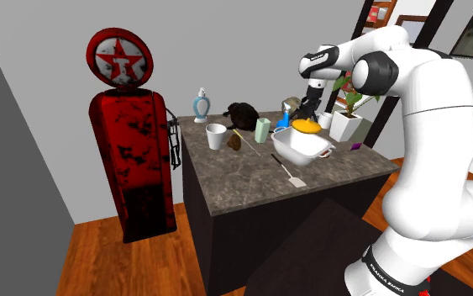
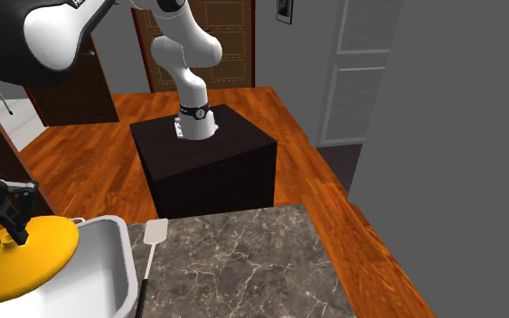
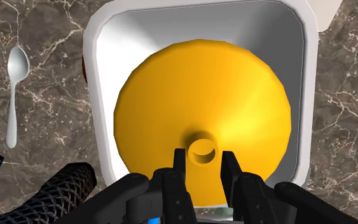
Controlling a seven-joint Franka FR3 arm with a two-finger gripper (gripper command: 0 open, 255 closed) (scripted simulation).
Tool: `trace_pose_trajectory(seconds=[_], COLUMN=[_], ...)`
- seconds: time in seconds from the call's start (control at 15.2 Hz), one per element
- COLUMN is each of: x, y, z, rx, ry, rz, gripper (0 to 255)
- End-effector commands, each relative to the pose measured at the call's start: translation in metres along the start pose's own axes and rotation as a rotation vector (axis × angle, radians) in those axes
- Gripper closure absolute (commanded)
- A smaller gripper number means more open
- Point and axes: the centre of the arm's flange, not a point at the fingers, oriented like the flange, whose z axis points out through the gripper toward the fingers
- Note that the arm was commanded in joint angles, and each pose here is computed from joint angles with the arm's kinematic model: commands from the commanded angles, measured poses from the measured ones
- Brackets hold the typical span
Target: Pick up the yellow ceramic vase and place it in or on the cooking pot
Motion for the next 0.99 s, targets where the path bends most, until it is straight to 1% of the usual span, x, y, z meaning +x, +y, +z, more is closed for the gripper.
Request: trace_pose_trajectory(seconds=[0.0, 0.53, 0.92], x=[0.000, 0.000, 0.000], y=[-0.001, -0.002, -0.002], z=[0.011, 0.055, 0.055], rx=[0.000, 0.000, 0.000], ry=[0.001, 0.001, 0.001], rz=[0.000, 0.000, 0.000], gripper=[255, 255, 255])
